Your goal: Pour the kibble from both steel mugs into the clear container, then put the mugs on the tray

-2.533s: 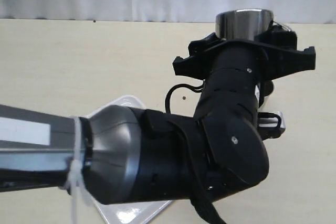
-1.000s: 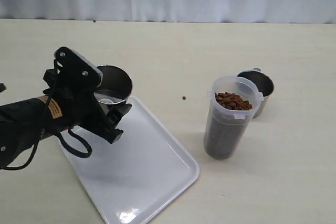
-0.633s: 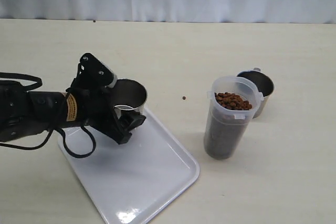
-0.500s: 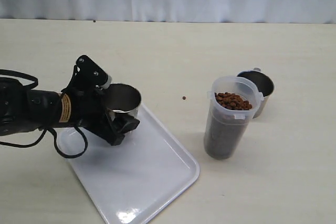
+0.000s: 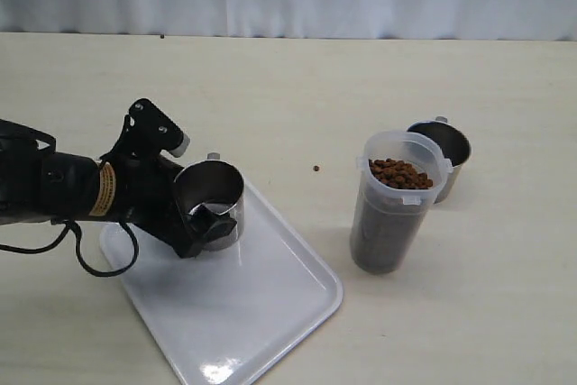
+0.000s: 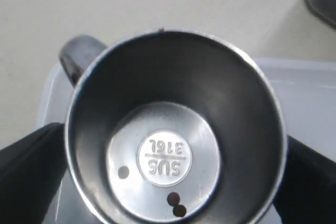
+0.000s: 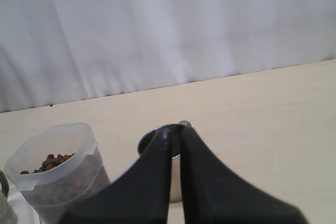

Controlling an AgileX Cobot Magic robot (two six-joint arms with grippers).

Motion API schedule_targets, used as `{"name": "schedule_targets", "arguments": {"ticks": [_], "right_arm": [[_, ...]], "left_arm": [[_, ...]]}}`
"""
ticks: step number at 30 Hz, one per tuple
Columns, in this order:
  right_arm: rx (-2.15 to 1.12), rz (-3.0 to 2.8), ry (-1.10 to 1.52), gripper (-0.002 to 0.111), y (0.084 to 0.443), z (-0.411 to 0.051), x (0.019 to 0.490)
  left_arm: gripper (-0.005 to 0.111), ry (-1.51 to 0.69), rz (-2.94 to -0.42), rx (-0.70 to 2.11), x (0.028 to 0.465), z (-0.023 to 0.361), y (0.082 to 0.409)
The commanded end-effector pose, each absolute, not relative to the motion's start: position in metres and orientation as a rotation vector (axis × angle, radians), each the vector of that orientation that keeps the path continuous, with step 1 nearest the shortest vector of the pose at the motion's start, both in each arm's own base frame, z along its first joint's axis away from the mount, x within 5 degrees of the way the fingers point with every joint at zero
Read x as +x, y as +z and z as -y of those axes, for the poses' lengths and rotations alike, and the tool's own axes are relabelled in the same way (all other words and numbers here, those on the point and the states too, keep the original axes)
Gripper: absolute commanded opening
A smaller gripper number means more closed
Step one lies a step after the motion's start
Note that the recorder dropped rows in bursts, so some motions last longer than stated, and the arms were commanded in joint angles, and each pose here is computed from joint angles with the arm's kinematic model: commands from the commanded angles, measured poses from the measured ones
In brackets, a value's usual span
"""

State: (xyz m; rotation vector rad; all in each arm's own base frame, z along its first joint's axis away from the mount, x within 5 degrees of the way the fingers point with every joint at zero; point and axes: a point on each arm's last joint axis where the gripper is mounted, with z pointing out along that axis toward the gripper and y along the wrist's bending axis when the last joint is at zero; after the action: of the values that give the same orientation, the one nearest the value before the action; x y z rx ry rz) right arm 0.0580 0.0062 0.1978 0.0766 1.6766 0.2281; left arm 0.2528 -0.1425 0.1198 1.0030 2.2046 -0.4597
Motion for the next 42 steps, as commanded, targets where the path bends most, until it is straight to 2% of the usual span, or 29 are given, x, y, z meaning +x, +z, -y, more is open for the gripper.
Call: {"name": "schedule_targets", "arguments": {"ticks": [1, 9, 11, 12, 13, 17, 18, 23, 29, 32, 42], "right_arm": [[0.075, -1.689, 0.232, 0.005, 0.196, -0.007, 0.058], [0.075, -1.689, 0.232, 0.005, 0.196, -0.007, 0.058], [0.075, -1.689, 0.232, 0.005, 0.196, -0.007, 0.058], [0.075, -1.689, 0.232, 0.005, 0.196, -0.007, 0.058], [0.075, -1.689, 0.232, 0.005, 0.196, -0.007, 0.058], [0.075, -1.689, 0.232, 0.005, 0.196, -0.007, 0.058], [0.075, -1.689, 0.232, 0.005, 0.196, -0.007, 0.058], [0.075, -1.689, 0.232, 0.005, 0.196, -0.007, 0.058], [0.075, -1.689, 0.232, 0.005, 0.196, -0.007, 0.058], [0.075, -1.689, 0.232, 0.005, 0.196, -0.007, 0.058], [0.074, -1.675, 0.233, 0.005, 0.197, -0.006, 0.058]], "left_arm": [[0.099, -0.495, -2.134, 0.957, 0.249, 0.143, 0.154], [0.098, -0.532, -2.035, 0.945, 0.223, 0.135, 0.215], [0.090, -0.562, -2.040, 0.867, 0.213, 0.130, 0.235], [0.083, -0.600, -2.030, 0.810, 0.207, 0.129, 0.246], [0.071, -0.634, -2.009, 0.779, 0.199, 0.126, 0.255], [0.010, -0.639, -1.881, 0.802, 0.157, 0.111, 0.269], [0.000, -0.619, -1.850, 0.800, 0.145, 0.105, 0.269], [0.000, -0.540, -1.685, 0.626, 0.089, 0.069, 0.257], [0.000, -0.486, -1.470, 0.460, 0.046, 0.040, 0.222], [0.000, -0.535, -1.443, 0.506, 0.039, 0.043, 0.212], [0.000, -0.790, -1.425, 0.817, 0.018, 0.065, 0.206]]}}
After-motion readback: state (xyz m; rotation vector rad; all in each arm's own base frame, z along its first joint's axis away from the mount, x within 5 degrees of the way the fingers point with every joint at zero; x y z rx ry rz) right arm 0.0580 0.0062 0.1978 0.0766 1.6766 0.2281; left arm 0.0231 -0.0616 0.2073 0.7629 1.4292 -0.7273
